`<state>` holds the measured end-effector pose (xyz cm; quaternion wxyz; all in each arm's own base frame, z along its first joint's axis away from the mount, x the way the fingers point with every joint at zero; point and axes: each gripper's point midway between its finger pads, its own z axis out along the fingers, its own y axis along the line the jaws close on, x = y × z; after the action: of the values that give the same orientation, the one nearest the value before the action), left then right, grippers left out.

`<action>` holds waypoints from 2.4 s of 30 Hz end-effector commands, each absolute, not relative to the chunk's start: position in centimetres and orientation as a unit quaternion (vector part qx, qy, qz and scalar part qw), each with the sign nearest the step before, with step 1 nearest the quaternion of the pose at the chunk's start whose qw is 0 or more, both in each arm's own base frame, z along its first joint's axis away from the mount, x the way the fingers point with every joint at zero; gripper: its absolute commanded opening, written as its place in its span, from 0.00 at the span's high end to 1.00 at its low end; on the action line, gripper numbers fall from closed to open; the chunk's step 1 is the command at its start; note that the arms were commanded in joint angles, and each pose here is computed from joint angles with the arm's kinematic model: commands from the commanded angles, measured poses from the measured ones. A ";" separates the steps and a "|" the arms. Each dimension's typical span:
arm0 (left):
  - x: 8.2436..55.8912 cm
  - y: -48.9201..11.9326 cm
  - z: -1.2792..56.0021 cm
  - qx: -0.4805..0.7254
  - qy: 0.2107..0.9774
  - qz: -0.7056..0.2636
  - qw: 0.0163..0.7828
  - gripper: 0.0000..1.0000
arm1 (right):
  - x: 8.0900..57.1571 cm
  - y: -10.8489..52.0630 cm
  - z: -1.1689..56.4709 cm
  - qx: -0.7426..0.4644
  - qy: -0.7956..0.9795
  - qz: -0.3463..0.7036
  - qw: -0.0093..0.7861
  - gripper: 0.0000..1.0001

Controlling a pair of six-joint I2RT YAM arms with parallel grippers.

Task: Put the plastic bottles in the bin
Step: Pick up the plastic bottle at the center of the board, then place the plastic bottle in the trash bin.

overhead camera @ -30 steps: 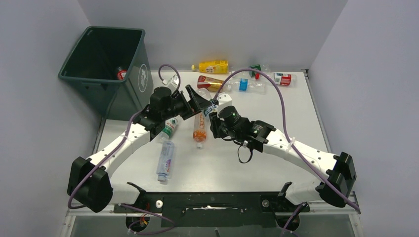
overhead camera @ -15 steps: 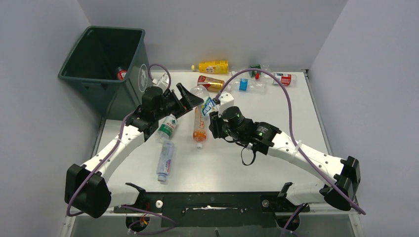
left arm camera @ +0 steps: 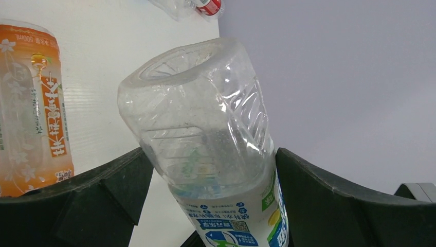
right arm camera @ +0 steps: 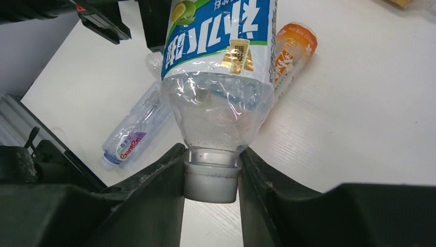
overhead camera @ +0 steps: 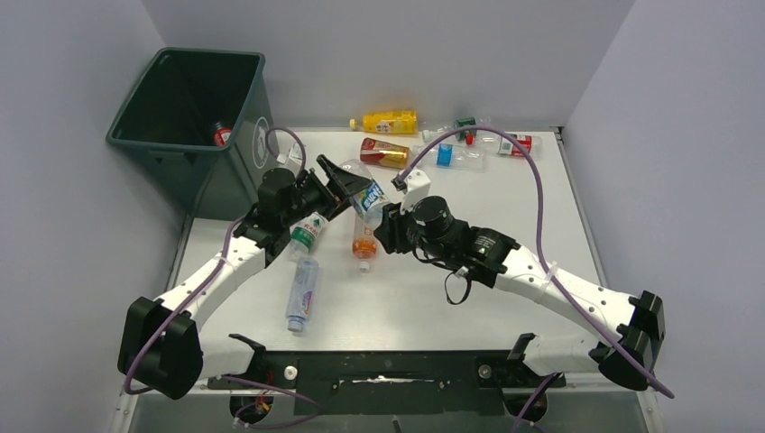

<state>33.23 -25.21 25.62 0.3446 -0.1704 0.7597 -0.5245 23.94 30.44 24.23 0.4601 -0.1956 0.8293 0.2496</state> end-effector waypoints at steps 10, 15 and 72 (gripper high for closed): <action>33.8 -24.7 30.6 -0.146 0.716 -0.561 0.389 0.44 | 23.3 32.8 26.7 -0.185 0.799 0.315 0.479 0.75; 34.8 -23.2 31.7 -0.132 0.726 -0.536 0.409 0.62 | 23.2 32.8 26.8 -0.183 0.801 0.314 0.476 0.42; 47.6 13.0 44.1 -0.229 0.728 -0.094 0.639 0.17 | 25.9 35.4 10.7 -0.149 0.921 0.195 0.302 0.27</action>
<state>48.62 12.96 40.81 0.6095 -0.2434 0.7429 -0.1318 24.46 33.52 9.19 0.2884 -0.1635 0.9280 0.1702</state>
